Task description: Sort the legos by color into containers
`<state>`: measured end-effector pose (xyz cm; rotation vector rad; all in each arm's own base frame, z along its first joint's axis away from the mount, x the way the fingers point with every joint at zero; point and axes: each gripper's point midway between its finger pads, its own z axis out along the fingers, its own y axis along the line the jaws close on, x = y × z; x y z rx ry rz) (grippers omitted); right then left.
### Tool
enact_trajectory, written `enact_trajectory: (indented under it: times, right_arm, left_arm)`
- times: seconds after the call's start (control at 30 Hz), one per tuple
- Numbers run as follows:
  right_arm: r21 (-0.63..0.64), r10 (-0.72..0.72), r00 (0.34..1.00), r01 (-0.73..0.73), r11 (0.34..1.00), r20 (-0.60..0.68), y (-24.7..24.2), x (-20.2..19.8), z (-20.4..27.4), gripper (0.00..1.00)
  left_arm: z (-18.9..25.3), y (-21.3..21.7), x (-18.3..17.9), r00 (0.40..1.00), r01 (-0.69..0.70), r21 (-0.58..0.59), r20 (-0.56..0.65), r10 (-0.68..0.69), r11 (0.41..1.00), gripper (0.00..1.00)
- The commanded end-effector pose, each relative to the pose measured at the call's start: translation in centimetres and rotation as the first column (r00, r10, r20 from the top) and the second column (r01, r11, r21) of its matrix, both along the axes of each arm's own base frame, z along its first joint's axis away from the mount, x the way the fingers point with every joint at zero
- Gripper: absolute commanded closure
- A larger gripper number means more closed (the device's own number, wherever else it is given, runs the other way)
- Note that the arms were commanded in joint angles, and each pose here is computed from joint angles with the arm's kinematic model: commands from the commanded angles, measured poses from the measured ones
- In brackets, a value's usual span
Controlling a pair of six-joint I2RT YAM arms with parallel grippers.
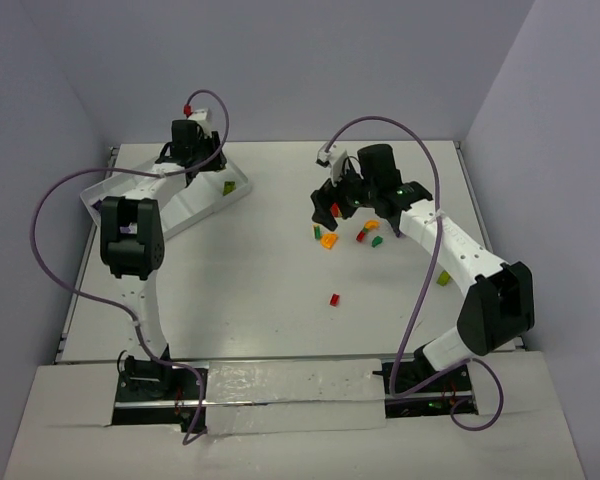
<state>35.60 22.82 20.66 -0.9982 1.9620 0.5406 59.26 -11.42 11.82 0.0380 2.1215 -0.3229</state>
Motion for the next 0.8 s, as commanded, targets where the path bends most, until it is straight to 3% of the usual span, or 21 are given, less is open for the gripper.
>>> enact_trajectory:
  times: [0.0, 0.13, 0.17, 0.2, 0.33, 0.57, 0.77]
  right_arm:
    - [0.013, -0.013, 0.999, 0.012, 1.0, 0.048, -0.6, -0.1, 1.2, 0.0]
    - [-0.004, -0.029, 0.998, 0.029, 1.0, 0.049, -1.0, 0.2, 0.7, 0.0]
    - [-0.011, -0.037, 0.998, 0.038, 0.999, 0.048, -1.1, 0.4, 0.5, 0.0]
    - [-0.016, -0.044, 0.998, 0.045, 0.999, 0.045, -1.2, 0.5, 0.4, 0.0]
    - [-0.051, -0.115, 0.992, 0.117, 0.992, 0.049, -2.4, 1.7, 0.0, 0.0]
    - [-0.117, -0.256, 0.967, 0.256, 0.96, 0.016, -5.5, 3.6, -0.9, 0.01]
    - [-0.205, -0.315, 0.947, 0.297, 0.933, -0.057, -11.7, 1.7, -1.5, 0.08]
  left_arm:
    - [3.6, 1.1, 3.6, 0.987, -0.061, 0.059, 0.152, 0.052, 0.996, 0.91]
    - [2.1, 1.2, 4.4, 0.99, -0.071, 0.067, 0.128, 0.062, 0.995, 0.79]
    - [1.6, 1.2, 4.6, 0.99, -0.078, 0.065, 0.12, 0.069, 0.995, 0.7]
    - [1.7, 1.3, 4.6, 0.99, -0.08, 0.067, 0.119, 0.072, 0.995, 0.69]
    - [0.5, 1.4, 4.6, 0.994, -0.084, 0.075, 0.083, 0.078, 0.994, 0.44]
    - [1.2, 1.5, 4.8, 0.994, -0.09, 0.076, 0.075, 0.084, 0.993, 0.31]
    - [5.0, 1.2, 3.8, 0.992, -0.079, 0.07, 0.109, 0.071, 0.994, 0.27]
